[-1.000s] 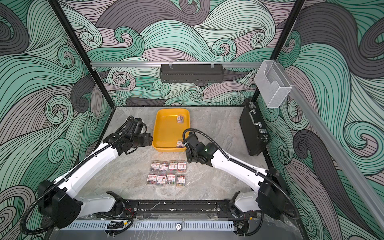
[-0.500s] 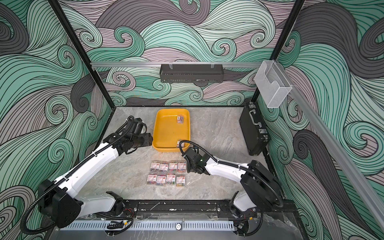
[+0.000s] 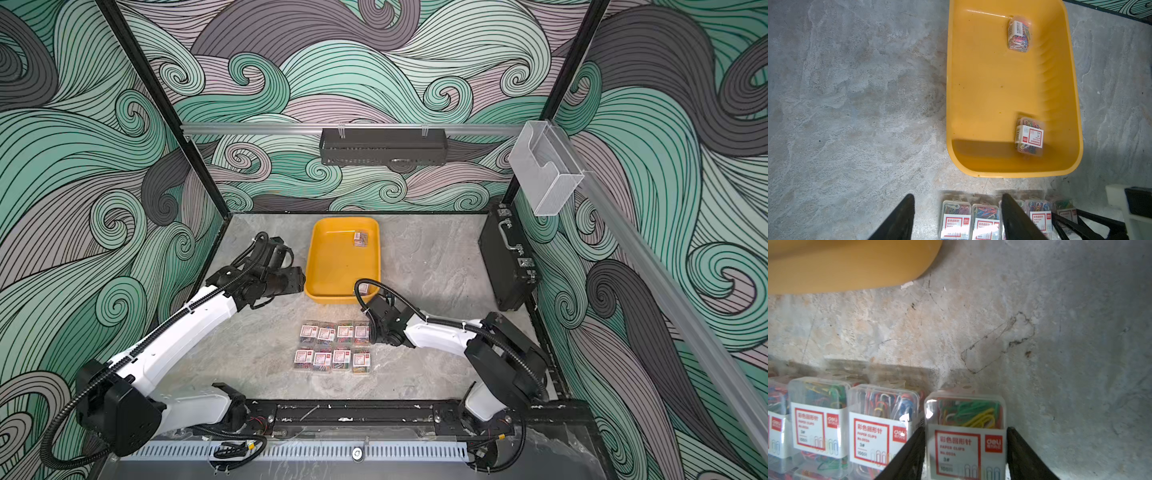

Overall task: Take the paper clips out of the storage box
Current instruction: Place the boxed paper clips at the center of the board, then move the storage box to the center of the board, then pick up the boxed paper clips from the storage box, then place the boxed paper clips in the storage box, then pick up the boxed paper clips from the storage box.

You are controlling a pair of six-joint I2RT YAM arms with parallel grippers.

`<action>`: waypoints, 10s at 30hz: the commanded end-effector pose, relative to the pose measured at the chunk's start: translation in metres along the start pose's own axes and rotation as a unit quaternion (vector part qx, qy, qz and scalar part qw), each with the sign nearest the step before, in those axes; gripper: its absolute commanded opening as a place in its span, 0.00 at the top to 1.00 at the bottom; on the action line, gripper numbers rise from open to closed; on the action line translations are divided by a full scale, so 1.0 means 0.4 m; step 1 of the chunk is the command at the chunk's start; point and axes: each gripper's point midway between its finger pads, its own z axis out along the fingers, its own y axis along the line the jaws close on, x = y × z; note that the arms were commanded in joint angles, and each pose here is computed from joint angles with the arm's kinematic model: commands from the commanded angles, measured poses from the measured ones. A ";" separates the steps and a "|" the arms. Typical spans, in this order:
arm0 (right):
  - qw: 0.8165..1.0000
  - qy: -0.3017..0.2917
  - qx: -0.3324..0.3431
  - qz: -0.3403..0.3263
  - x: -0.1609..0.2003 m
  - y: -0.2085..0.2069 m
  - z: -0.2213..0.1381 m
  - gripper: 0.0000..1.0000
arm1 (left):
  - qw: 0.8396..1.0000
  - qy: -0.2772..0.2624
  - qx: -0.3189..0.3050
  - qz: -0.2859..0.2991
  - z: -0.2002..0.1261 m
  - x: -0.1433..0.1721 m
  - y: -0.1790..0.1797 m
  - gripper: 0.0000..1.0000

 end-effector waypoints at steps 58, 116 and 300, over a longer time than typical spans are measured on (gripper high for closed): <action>0.989 -0.104 -0.057 -0.087 -0.573 0.105 -0.076 0.31 | 0.992 0.103 -0.064 0.025 0.318 -0.038 0.030 0.70; 0.992 -0.081 0.071 -0.072 -0.796 0.037 0.324 0.46 | 0.992 0.110 -0.028 0.055 0.272 0.021 -0.063 0.87; 0.980 -0.182 -0.066 0.051 -0.604 -0.019 -0.202 0.16 | 0.999 0.004 0.000 0.054 0.172 -0.192 -0.111 0.54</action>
